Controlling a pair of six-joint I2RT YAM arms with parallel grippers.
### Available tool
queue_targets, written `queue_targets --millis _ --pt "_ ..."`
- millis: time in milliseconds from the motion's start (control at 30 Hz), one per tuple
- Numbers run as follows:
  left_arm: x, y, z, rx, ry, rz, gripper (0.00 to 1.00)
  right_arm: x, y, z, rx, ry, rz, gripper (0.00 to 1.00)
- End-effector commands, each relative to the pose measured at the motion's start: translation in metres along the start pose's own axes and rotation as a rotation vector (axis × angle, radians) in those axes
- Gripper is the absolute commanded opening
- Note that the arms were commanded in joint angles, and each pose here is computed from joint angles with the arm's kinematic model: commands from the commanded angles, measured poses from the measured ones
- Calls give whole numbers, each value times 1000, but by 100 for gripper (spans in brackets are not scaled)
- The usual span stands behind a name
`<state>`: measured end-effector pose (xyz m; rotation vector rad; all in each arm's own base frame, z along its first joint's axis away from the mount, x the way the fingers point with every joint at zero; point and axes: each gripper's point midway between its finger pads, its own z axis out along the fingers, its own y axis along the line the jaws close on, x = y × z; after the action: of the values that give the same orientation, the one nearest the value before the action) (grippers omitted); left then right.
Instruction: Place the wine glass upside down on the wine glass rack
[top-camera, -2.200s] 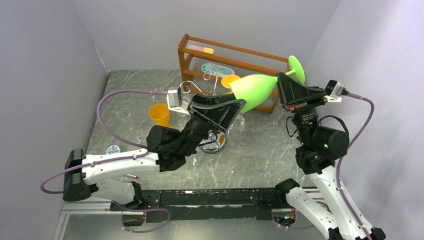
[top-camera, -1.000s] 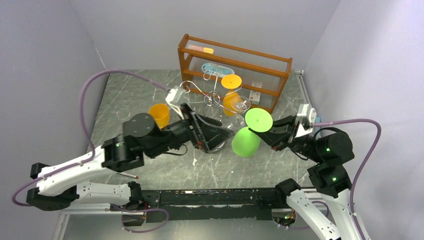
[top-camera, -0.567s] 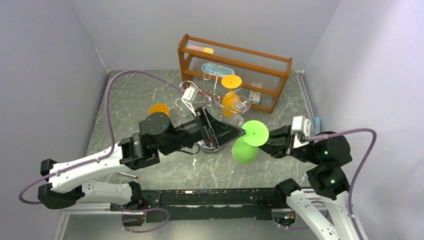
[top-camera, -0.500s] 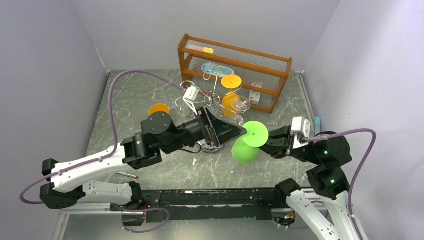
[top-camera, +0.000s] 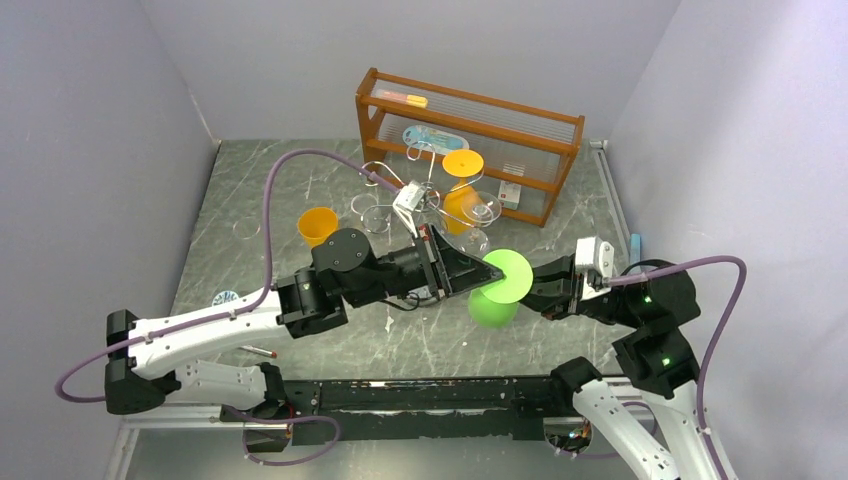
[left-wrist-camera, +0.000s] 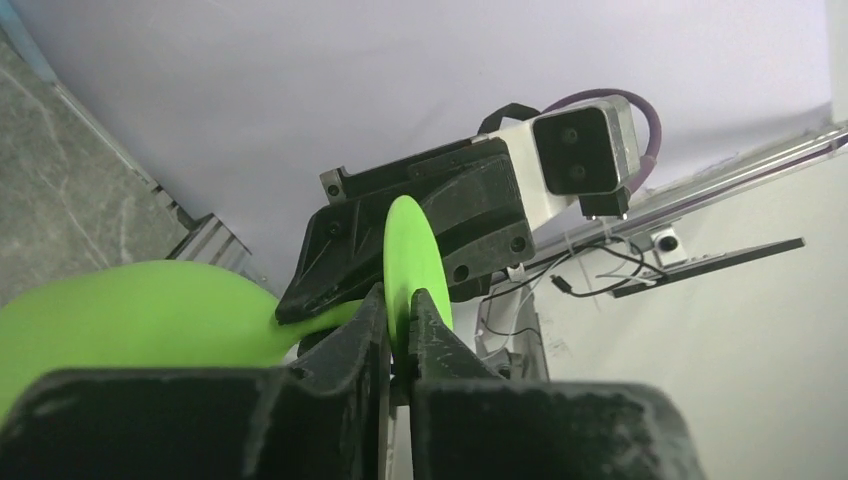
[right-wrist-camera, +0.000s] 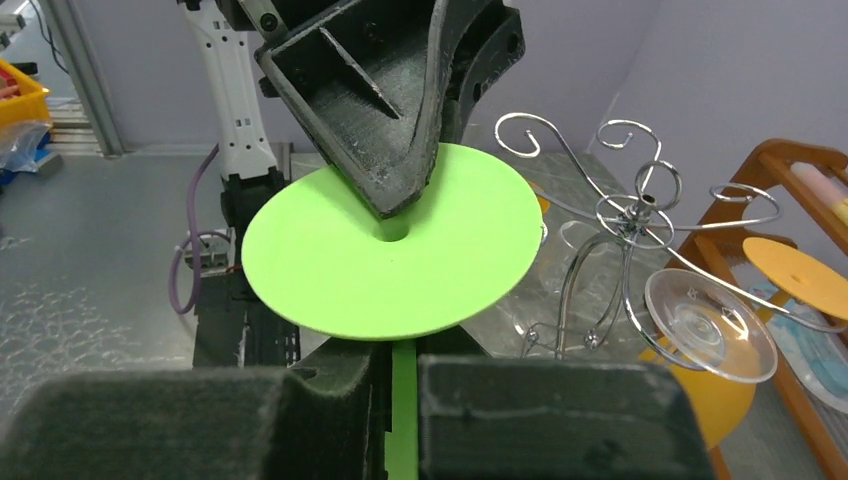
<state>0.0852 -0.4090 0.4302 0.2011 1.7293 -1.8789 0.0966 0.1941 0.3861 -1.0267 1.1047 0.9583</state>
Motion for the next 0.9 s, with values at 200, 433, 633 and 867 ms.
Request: queue_targets --millis 200,433,633,867 --pt "-13 -3 -16 9 -57 -10 5 -17 10 -8 3 10 3 56" --pt "-19 35 -42 -193 -90 -38 5 -14 9 -20 71 58 -27 64" --pt "-30 59 -73 -335 -169 -85 5 -16 -5 -26 162 81 -41 64" --pt "-54 77 -109 -546 -277 -83 5 -23 -13 -25 200 63 -54 65"
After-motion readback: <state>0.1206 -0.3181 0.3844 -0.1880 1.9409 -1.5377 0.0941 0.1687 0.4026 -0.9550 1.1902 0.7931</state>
